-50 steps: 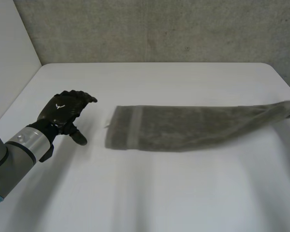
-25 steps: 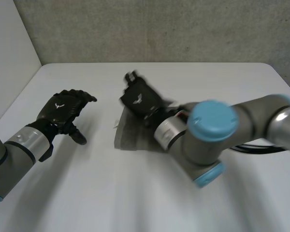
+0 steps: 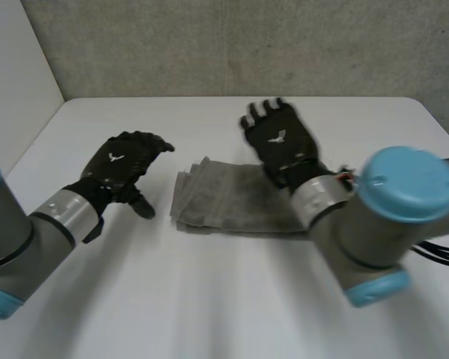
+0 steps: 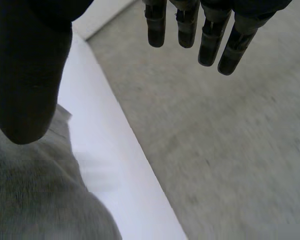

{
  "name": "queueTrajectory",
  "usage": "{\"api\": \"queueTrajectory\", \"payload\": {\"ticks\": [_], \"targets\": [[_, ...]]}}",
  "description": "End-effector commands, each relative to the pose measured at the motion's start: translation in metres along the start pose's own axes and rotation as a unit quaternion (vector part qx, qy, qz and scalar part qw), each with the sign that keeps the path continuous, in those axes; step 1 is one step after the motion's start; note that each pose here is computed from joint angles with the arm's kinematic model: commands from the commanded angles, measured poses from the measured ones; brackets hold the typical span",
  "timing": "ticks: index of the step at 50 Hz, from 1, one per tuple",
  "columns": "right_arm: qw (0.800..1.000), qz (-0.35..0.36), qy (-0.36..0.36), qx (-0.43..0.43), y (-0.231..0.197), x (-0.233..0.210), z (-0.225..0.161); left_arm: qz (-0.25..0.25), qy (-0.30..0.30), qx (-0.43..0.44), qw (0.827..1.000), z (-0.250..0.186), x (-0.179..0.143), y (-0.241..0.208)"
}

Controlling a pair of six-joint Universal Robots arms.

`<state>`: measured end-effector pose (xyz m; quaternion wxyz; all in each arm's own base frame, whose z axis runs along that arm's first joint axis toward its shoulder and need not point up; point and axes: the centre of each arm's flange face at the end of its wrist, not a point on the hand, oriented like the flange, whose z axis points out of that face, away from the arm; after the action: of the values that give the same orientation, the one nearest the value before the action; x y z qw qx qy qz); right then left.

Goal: Fold the towel.

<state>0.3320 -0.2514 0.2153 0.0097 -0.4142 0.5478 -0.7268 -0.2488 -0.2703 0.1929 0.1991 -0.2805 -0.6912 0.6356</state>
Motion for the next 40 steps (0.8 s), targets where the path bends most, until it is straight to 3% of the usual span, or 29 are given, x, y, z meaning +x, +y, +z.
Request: {"api": "queueTrajectory", "payload": {"ticks": [1, 7, 12, 15, 22, 40], "targets": [[0.993, 0.078, 0.026, -0.083, 0.034, 0.035, -0.032, -0.029, 0.048, 0.012, 0.998, 0.015, 0.031, -0.005], [0.981, 0.098, 0.016, -0.169, 0.072, 0.036, -0.05, -0.06, 0.082, 0.018, 0.995, 0.028, 0.055, -0.006], [0.966, 0.12, 0.021, -0.227, 0.108, 0.04, -0.062, -0.063, 0.072, 0.005, 0.995, 0.037, 0.063, 0.007], [0.964, 0.133, 0.019, -0.229, 0.111, 0.04, -0.062, -0.064, 0.056, -0.003, 0.996, 0.039, 0.062, 0.013], [0.946, 0.244, -0.01, -0.213, 0.116, 0.031, -0.058, -0.074, 0.035, -0.016, 0.997, 0.042, 0.055, 0.023], [0.941, 0.265, -0.01, -0.211, 0.14, 0.02, -0.044, -0.076, -0.01, -0.036, 0.996, 0.034, 0.052, 0.029]]}}
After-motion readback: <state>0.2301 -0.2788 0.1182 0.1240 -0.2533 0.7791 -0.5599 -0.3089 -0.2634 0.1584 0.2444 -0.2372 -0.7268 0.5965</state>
